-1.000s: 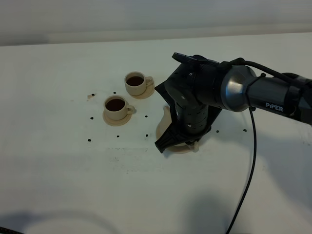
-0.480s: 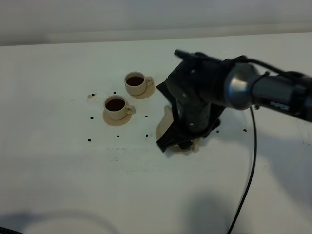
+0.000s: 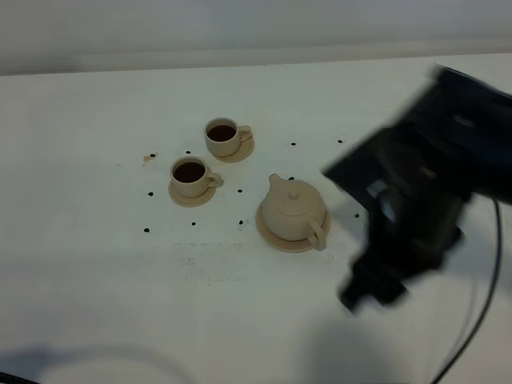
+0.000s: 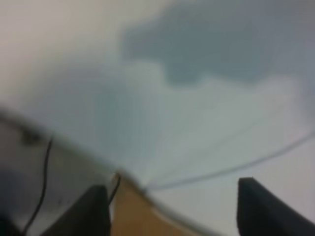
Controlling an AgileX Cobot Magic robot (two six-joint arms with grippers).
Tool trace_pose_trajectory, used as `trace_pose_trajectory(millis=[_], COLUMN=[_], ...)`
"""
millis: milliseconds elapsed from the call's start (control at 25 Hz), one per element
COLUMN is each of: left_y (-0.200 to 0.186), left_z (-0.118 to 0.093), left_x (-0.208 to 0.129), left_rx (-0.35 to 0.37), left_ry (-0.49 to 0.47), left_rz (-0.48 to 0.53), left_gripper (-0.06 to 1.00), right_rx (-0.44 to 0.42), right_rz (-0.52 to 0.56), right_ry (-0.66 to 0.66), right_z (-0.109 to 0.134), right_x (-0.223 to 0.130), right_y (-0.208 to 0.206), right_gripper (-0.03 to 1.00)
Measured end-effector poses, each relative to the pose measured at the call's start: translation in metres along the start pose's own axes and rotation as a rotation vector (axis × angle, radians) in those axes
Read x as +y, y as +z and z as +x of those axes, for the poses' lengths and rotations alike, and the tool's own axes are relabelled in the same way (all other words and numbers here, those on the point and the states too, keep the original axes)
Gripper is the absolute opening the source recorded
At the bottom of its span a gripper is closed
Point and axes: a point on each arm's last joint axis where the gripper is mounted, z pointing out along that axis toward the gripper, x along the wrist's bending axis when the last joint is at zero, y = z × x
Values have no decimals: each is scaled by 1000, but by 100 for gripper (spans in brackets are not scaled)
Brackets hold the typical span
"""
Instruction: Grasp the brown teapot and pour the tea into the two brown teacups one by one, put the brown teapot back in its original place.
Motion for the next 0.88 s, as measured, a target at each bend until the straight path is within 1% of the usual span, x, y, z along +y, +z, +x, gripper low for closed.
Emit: trace_pose_trajectory(millis=[80, 280, 480, 640, 880], left_y=[0, 0, 0, 0, 0], left_z=[0, 0, 0, 0, 0], left_x=[0, 0, 0, 0, 0], left_rx=[0, 0, 0, 0, 0], left_ry=[0, 0, 0, 0, 0], left_rz=[0, 0, 0, 0, 0], left_gripper=[50, 50, 50, 50, 50], right_rx=[24, 41, 86, 142, 192], right_rz=[-17, -93, -215, -340, -447], right_ry=[-30, -82, -133, -182, -247], right_z=[5, 6, 2, 3, 5], right_x=[-29, -100, -151, -178, -194], right_y=[-7, -16, -14, -6, -11], right_gripper=[50, 49, 49, 49, 49])
